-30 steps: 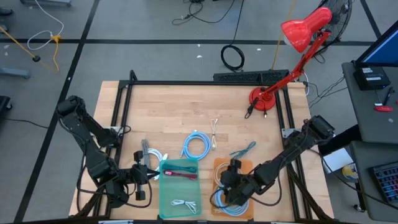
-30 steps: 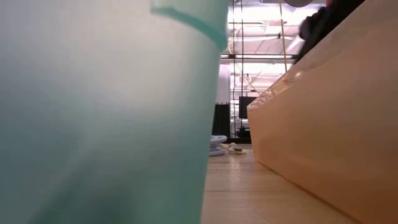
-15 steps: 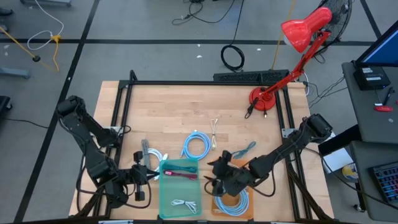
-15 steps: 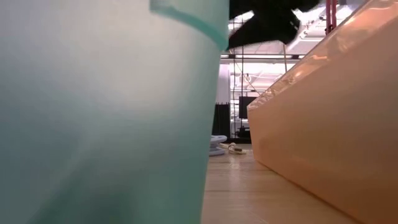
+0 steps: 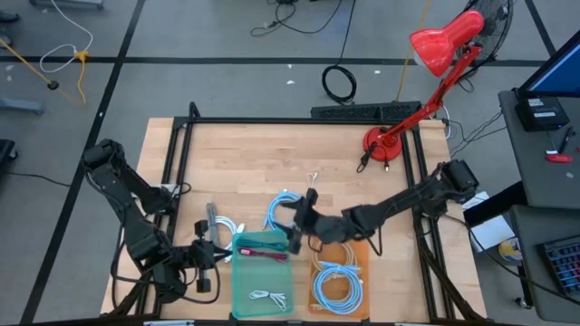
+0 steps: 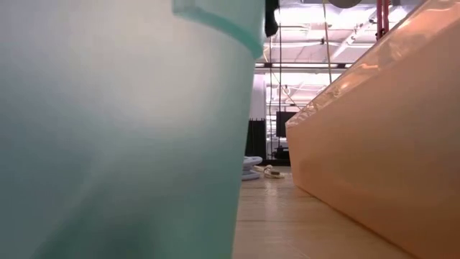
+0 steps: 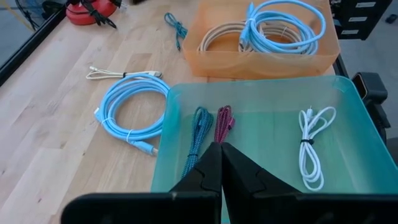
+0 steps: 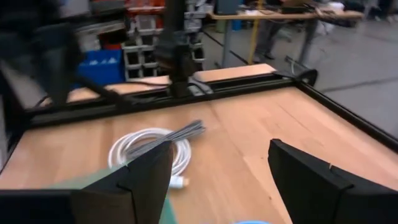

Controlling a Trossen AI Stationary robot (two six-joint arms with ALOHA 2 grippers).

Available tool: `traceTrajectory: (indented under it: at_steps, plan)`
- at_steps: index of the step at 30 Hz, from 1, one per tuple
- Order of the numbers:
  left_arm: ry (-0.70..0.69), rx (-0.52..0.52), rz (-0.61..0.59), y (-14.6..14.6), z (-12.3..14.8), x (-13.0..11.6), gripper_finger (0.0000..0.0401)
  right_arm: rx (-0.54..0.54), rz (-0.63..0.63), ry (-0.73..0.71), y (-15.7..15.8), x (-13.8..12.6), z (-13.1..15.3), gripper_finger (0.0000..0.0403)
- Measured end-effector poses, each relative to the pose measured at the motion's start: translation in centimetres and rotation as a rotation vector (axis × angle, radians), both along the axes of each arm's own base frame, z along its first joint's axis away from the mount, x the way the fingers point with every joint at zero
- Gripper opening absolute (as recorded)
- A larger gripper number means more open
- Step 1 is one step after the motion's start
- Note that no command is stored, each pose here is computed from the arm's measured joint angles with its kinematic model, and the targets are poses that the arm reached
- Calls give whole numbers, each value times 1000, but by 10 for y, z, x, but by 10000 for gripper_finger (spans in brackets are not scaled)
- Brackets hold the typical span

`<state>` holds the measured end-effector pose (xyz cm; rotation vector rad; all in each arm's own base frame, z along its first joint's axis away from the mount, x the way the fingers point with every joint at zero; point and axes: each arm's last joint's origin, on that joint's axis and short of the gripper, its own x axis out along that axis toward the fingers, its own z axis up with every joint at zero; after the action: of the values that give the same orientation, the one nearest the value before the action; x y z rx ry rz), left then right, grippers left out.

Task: Pick & Place USB Port
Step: Put the black charger cable into the green bin

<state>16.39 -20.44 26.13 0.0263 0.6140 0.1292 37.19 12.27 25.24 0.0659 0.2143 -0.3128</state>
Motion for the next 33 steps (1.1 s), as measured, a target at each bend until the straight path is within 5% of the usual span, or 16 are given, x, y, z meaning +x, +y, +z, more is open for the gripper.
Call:
traceTrajectory:
  at_steps: [7,16,22,29,33]
  plan:
    - [1,4,-3,0,0,0,3,104,-86,-53,-41,12,2,240]
    - [2,11,-7,0,0,0,3,236,111,-279,-82,26,25,219]
    - [2,12,-9,0,0,0,3,247,9,-363,-126,24,50,200]
    - [4,14,-9,0,0,0,3,287,-23,-296,-164,32,61,179]
    - [5,16,-10,0,0,0,3,309,-34,-162,-170,40,45,169]
